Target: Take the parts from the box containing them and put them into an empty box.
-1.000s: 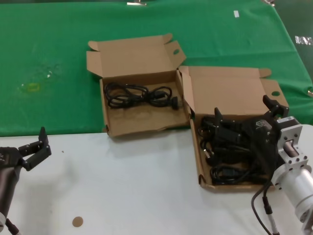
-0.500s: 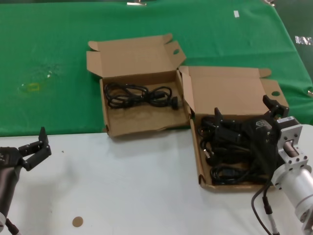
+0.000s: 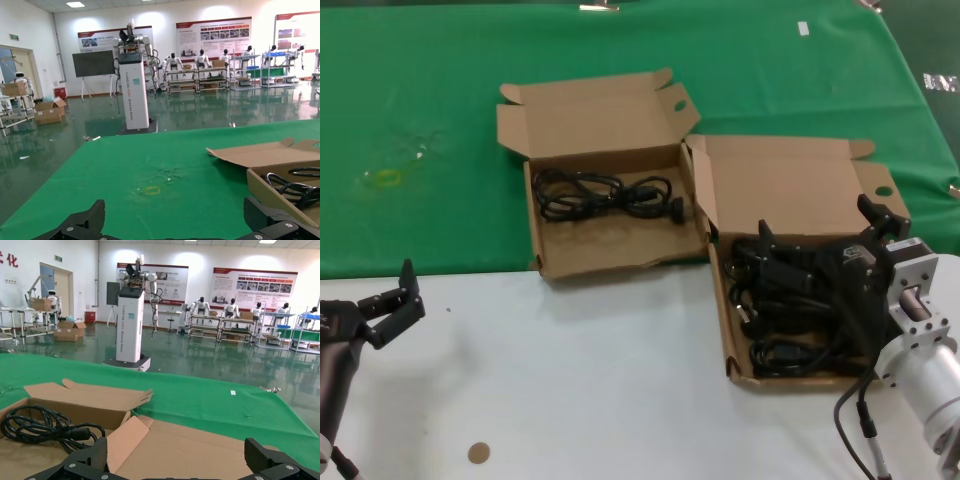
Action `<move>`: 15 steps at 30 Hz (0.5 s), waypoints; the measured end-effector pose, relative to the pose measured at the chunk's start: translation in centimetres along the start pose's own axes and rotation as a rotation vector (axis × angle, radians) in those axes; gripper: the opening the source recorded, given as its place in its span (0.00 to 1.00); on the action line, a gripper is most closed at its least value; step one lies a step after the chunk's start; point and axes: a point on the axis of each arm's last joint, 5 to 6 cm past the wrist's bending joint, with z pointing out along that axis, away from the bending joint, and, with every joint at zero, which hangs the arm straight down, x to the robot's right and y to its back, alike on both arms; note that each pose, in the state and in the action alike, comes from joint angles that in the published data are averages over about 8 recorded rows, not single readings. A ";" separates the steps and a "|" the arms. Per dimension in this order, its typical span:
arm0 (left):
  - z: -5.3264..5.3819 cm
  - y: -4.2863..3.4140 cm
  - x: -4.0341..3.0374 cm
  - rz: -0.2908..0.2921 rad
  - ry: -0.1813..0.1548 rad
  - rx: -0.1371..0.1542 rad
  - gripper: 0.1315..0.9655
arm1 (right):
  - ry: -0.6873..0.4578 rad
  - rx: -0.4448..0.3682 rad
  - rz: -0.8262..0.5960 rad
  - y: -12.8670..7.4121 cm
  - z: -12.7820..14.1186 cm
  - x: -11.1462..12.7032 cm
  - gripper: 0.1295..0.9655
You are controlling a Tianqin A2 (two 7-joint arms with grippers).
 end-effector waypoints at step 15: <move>0.0 0.00 0.00 0.000 0.000 0.000 1.00 | 0.000 0.000 0.000 0.0 0.0 0.0 1.00</move>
